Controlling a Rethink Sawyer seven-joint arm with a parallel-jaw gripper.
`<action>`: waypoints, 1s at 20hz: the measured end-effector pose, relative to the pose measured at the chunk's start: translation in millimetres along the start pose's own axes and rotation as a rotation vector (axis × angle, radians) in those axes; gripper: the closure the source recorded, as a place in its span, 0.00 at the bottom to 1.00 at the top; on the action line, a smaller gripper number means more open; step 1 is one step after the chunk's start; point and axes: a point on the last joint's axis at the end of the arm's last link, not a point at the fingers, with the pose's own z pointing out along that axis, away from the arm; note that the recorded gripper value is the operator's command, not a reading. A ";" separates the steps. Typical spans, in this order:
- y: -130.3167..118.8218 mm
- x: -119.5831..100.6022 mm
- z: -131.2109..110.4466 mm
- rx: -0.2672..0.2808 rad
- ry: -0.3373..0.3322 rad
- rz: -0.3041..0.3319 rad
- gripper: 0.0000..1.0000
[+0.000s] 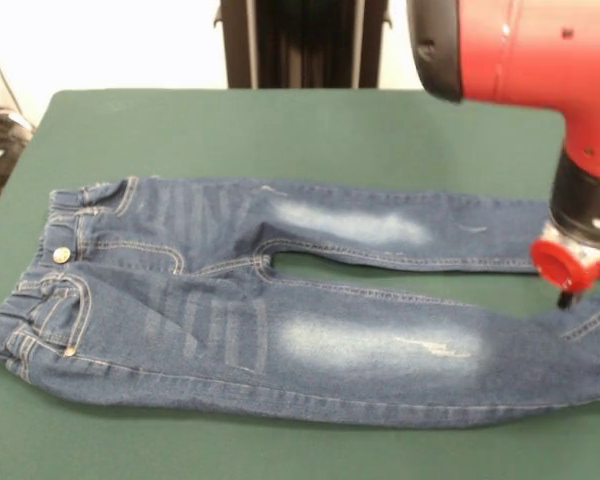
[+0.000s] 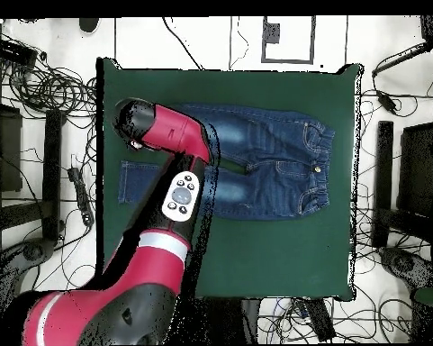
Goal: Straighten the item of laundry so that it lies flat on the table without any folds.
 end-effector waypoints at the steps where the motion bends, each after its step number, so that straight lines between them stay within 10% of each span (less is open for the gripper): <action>1: 0.1 -6.3 -5.5 0.001 -0.007 0.003 1.00; 20: 77.7 -160.5 -69.3 -0.001 -0.094 -0.184 1.00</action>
